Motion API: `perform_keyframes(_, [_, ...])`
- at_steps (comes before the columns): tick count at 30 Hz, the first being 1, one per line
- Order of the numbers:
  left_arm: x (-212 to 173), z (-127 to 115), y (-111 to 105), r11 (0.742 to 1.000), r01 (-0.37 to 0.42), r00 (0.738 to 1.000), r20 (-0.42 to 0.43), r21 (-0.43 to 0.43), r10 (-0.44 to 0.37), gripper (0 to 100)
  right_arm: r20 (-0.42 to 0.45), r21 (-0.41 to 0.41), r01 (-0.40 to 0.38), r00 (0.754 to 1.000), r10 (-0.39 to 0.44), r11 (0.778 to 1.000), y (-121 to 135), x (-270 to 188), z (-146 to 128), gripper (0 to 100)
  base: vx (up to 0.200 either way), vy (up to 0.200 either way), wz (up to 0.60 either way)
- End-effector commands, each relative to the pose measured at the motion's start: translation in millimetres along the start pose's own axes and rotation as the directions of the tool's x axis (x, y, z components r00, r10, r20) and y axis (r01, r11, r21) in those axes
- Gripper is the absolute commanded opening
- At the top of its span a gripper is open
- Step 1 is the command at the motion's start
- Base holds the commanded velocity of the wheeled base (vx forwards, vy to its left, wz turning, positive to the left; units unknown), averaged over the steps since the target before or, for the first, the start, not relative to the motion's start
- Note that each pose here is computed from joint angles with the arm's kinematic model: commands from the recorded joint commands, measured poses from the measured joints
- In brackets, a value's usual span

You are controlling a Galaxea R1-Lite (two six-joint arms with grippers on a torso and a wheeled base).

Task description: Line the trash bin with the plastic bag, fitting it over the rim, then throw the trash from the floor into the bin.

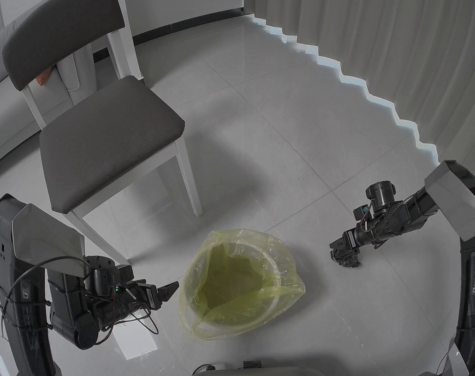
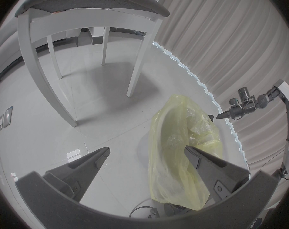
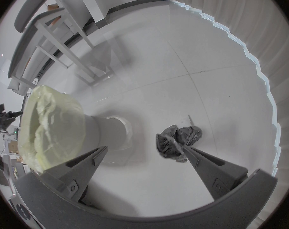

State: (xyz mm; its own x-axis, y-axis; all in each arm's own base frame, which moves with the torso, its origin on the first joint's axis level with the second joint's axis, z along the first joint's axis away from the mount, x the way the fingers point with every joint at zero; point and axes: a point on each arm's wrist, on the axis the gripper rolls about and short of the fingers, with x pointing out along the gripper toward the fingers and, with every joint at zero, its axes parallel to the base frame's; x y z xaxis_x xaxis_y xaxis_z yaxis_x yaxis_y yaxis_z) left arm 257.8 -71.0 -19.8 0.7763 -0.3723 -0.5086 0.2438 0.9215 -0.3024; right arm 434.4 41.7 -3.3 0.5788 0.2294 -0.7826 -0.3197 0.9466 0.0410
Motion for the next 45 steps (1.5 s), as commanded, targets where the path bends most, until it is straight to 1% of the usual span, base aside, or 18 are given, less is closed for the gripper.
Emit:
perform_keyframes(1, [-3.0,2.4,0.3,1.000,-0.002,1.000,0.018,0.004,0.002,100,-0.047,-0.022,0.024,0.999,-0.025,0.999,-21.3,53.5,-18.0,100,0.000,0.000,0.00])
perform_keyframes(2, [-3.5,2.4,0.2,1.000,-0.004,1.000,0.019,0.004,0.004,100,-0.045,-0.040,0.048,0.998,-0.050,0.998,-32.2,56.3,-12.3,100,0.000,0.000,0.00])
perform_keyframes(4, [-3.9,1.7,0.9,1.000,-0.012,1.000,0.016,0.003,0.012,100,-0.066,-0.044,0.064,0.996,-0.067,0.997,-36.8,56.9,-3.6,100,0.000,0.000,0.00])
perform_keyframes(5, [-3.8,0.7,1.2,1.000,-0.016,1.000,0.013,0.002,0.016,100,-0.074,-0.043,0.077,0.994,-0.080,0.996,-40.2,58.7,-1.9,100,0.000,0.000,0.00])
perform_keyframes(6, [-3.2,-0.3,1.6,1.000,-0.017,1.000,0.008,0.000,0.017,100,-0.090,-0.043,0.108,0.990,-0.112,0.993,-44.6,63.9,-1.1,100,0.000,0.000,0.00])
perform_keyframes(8, [-2.3,-2.1,1.9,1.000,-0.020,1.000,0.001,-0.001,0.020,100,-0.095,-0.062,0.166,0.981,-0.172,0.984,-49.8,72.5,0.2,100,0.000,0.000,0.00])
perform_keyframes(10, [-1.4,-3.0,1.8,1.000,-0.019,1.000,-0.002,0.000,0.019,100,-0.099,-0.084,0.179,0.977,-0.187,0.980,-53.7,79.3,-1.3,100,0.000,0.000,0.00])
perform_keyframes(13, [-1.2,-3.3,2.0,1.000,-0.021,1.000,-0.003,-0.001,0.021,100,-0.102,-0.105,0.184,0.976,-0.194,0.977,-58.0,86.2,-4.0,100,0.000,0.000,0.00])
perform_keyframes(21, [-1.6,-3.5,2.4,1.000,-0.023,1.000,-0.004,-0.005,0.023,100,-0.121,-0.114,0.179,0.974,-0.193,0.977,-55.9,103.6,-10.7,100,0.000,0.000,0.00])
perform_keyframes(29, [-1.7,-3.2,1.9,1.000,-0.022,1.000,-0.003,-0.004,0.022,100,-0.120,-0.114,0.178,0.974,-0.191,0.977,-56.6,103.0,-6.6,100,0.000,0.000,0.00])
perform_keyframes(30, [-1.6,-3.3,1.5,1.000,-0.021,1.000,-0.003,-0.003,0.021,100,-0.116,-0.109,0.180,0.974,-0.192,0.978,-56.7,102.4,-5.5,0,0.000,0.000,0.00])
perform_keyframes(34, [-1.7,-3.1,1.0,1.000,-0.020,1.000,-0.002,-0.002,0.020,100,-0.125,-0.107,0.177,0.974,-0.190,0.978,-56.0,100.0,-5.9,0,0.000,0.000,0.00])
perform_keyframes(38, [-1.9,-3.5,0.4,1.000,-0.023,1.000,-0.003,-0.002,0.023,100,-0.145,-0.110,0.166,0.973,-0.181,0.980,-50.2,76.7,2.8,0,0.000,0.000,0.00])
perform_keyframes(41, [-3.3,-4.6,-1.2,1.000,-0.020,1.000,-0.009,0.001,0.020,100,-0.142,-0.119,0.153,0.975,-0.169,0.981,-41.2,67.8,7.3,0,0.000,0.000,0.00])
perform_keyframes(43, [-5.8,-4.6,-2.0,1.000,-0.020,1.000,-0.011,0.001,0.020,100,-0.118,-0.133,0.141,0.980,-0.157,0.981,-27.9,46.4,18.8,0,0.000,0.000,0.00])
perform_keyframes(45, [-7.6,-2.7,-3.6,1.000,-0.017,1.000,-0.003,0.004,0.017,100,-0.079,-0.159,0.117,0.988,-0.130,0.980,-6.3,16.0,34.1,0,0.000,0.000,0.00])
